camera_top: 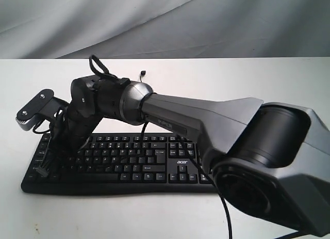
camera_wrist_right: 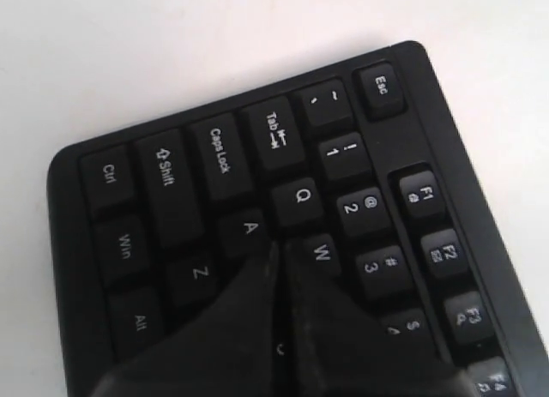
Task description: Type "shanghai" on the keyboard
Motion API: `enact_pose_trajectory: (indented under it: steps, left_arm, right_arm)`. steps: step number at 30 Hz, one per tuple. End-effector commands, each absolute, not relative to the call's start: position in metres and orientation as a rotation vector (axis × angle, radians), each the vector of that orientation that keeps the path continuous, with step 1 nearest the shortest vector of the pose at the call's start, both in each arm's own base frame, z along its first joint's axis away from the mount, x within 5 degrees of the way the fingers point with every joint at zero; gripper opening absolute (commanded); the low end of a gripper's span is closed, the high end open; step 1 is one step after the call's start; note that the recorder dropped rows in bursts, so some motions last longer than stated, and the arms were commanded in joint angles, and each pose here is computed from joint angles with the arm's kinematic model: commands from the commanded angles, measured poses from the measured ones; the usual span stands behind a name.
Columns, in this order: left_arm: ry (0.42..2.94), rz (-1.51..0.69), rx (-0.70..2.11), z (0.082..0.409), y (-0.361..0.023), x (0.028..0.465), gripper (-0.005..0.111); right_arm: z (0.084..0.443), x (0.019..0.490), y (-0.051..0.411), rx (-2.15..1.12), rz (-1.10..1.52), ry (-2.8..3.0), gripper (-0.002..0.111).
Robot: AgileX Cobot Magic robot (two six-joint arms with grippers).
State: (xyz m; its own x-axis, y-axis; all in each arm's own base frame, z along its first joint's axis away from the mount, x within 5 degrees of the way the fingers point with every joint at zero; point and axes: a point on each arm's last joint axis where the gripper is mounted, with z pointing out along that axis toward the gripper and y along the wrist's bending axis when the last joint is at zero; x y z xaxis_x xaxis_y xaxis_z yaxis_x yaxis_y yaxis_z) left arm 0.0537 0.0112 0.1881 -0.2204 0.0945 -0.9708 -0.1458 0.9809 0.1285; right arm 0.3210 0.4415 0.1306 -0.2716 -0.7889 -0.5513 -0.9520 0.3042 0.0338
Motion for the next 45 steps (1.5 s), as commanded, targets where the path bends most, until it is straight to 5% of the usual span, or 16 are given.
enact_pose_trajectory:
  steps: [1, 18, 45]
  left_arm:
    - [1.771, 0.21, -0.037, 0.188, 0.011, 0.054, 0.0]
    - [1.771, 0.21, -0.037, 0.188, 0.011, 0.054, 0.0]
    - [1.771, 0.21, -0.037, 0.188, 0.011, 0.054, 0.0]
  right_arm:
    - [0.16, 0.321, 0.432, -1.541, 0.46, 2.172, 0.0]
    - [0.186, 0.321, 0.396, -1.481, 0.417, 2.342, 0.0]
    - [0.14, 0.316, 0.377, -1.324, 0.479, 2.333, 0.0]
